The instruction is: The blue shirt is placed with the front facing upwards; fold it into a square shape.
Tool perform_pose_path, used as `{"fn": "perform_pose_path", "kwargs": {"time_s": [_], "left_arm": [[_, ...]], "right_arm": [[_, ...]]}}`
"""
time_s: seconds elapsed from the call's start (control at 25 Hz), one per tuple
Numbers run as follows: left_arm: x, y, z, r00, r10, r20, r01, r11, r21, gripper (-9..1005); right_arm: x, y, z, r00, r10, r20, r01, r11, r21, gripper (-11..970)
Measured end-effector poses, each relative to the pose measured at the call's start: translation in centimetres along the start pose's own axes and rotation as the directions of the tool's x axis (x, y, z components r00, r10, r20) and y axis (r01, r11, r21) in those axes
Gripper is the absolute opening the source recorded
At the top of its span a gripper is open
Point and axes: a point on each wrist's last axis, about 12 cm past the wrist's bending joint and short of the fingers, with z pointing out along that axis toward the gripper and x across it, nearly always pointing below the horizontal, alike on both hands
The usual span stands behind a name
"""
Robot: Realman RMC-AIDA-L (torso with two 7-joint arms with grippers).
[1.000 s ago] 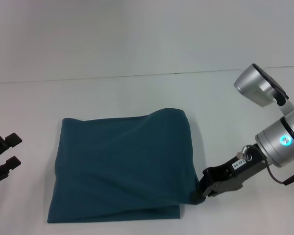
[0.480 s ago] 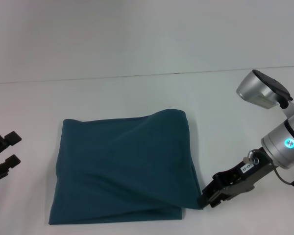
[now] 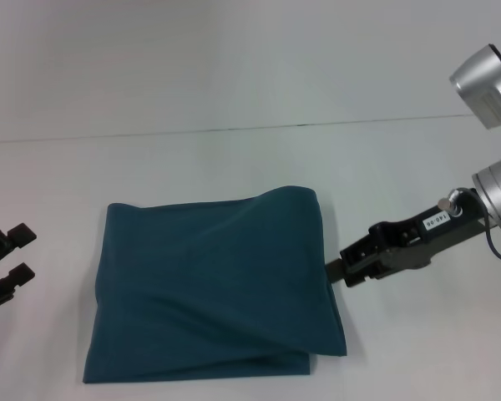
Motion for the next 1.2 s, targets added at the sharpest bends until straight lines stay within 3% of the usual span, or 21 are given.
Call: {"fn": "perform_pose_path", "kwargs": {"time_s": [0.2,0.36,0.56,1.04,1.2], "left_arm": [[0.0,0.0,-0.1,1.0,-0.001,0.005,0.001,1.0,0.0,937],[-0.1,-0.1,0.0,1.0,0.002,0.001,-0.002,1.0,0.005,937],[-0.1,-0.2,-0.1,1.0,0.007,-0.009,-0.007,1.0,0.007,937],[-0.1,-0.2,-0.1,1.0,0.008,-0.015,-0.008,1.0,0.007,935],[-0.1,-0.2,-0.1,1.0,0.008,-0.016,-0.008,1.0,0.007,937]], "right_arm": [[-1.0,1.0,0.7,0.997,-0.067,0.029,0.068,0.998,-0.015,412],[-3.6,1.5,0.6,0.971,-0.18,0.158,0.17,0.983,0.075,414],[-5.8,1.8,0.1,0.933,-0.253,0.254,0.217,0.963,0.162,417],[-6.3,2.2,0.1,0.932,-0.261,0.252,0.222,0.96,0.172,422],[-5.8,2.3,2.0,0.953,-0.232,0.193,0.205,0.967,0.148,414]]}}
